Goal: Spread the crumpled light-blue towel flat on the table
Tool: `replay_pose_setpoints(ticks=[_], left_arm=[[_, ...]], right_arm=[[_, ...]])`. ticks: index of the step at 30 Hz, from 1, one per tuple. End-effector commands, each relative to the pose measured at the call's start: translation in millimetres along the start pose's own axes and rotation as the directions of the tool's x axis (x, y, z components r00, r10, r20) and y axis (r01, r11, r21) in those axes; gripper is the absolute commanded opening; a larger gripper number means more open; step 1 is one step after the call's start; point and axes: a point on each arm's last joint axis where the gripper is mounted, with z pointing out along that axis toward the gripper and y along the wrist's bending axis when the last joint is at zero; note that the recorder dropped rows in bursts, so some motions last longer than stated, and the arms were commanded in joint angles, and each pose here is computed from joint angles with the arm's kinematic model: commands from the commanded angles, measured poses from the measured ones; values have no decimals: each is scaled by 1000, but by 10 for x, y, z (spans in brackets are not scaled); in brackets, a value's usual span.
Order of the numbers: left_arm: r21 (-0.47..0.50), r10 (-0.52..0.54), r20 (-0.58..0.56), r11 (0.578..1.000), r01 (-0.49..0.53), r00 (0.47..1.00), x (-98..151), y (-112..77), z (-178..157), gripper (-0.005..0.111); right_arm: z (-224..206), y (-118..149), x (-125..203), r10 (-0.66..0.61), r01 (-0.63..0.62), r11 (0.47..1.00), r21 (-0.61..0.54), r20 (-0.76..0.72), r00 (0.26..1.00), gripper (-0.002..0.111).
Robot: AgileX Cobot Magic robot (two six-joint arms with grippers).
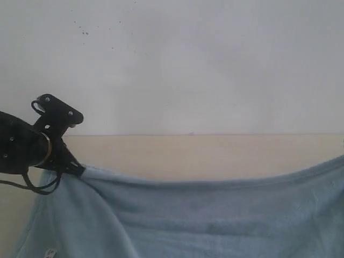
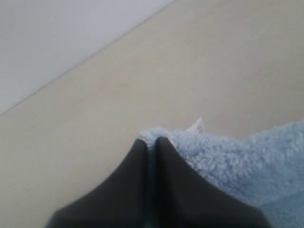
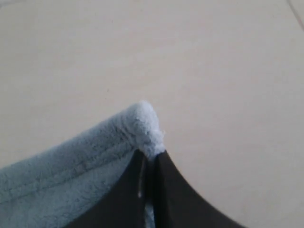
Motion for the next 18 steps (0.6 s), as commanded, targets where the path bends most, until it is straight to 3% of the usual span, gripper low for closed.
replay_pose_setpoints(ticks=[1, 3, 6, 8, 11, 13, 16, 17, 18], left_arm=[[-34, -31, -30, 999, 30, 999, 29, 80, 251, 6], [27, -28, -30, 999, 29, 999, 55, 49, 318, 16], [93, -33, -27, 995, 36, 999, 81, 10, 360, 44], [91, -58, -25, 994, 60, 998, 63, 16, 364, 64], [70, -132, -13, 989, 133, 991, -5, 57, 365, 88], [30, -144, -3, 989, 144, 990, -51, 116, 341, 94], [-18, -236, -7, 972, 236, 972, -101, 234, 231, 92], [-23, -275, -20, 961, 275, 961, -107, 261, 189, 90], [-10, -321, -34, 947, 321, 946, -143, 315, 76, 77]], right_arm=[[47, -56, -66, -22, 18, 999, 47, 86, 996, 0], [101, -63, -35, -46, 42, 998, 52, 76, 996, 5], [155, -65, 5, -49, 47, 998, 51, 58, 997, 26], [155, -63, 10, -47, 45, 998, 48, 52, 998, 41], [116, -47, 8, -28, 27, 999, 32, 36, 999, 53], [35, -27, -19, -23, 23, 1000, 15, 27, 999, 56], [-125, 2, -86, -17, 17, 1000, -3, 33, 999, 55], [-194, 14, -112, -2, 3, 1000, -11, 35, 999, 55], [-328, 40, -153, 37, -36, 999, -30, 33, 999, 55]])
